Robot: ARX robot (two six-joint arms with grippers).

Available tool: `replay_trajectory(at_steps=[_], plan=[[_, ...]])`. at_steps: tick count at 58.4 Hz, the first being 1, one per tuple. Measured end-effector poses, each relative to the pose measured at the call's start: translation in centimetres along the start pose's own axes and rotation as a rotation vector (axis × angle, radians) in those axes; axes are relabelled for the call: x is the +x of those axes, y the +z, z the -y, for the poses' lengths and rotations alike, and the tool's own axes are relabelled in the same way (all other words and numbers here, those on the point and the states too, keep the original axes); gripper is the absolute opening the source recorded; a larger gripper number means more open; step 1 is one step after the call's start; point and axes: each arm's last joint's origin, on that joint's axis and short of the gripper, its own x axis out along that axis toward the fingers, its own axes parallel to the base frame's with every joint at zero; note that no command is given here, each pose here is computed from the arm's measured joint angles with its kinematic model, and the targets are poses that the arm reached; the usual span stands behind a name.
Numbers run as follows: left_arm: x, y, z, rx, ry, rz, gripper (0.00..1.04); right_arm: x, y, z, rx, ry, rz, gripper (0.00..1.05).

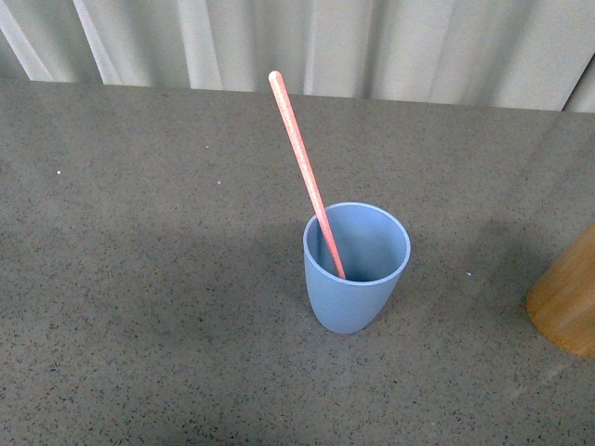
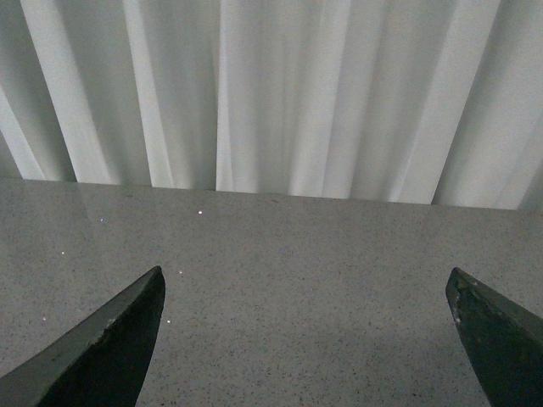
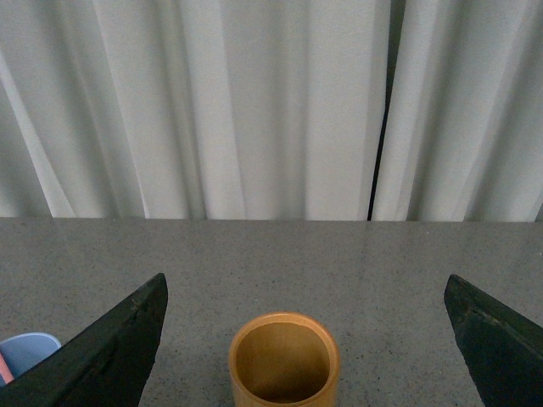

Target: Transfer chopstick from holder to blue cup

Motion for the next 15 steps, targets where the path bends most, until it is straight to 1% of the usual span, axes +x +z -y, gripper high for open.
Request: replay_trajectory(at_steps=[15], plan=[[0.00, 0.00, 0.00, 0.000, 0.000, 0.000, 0.98, 0.00, 0.00, 0.00, 0.000, 0.000, 0.000, 0.95]])
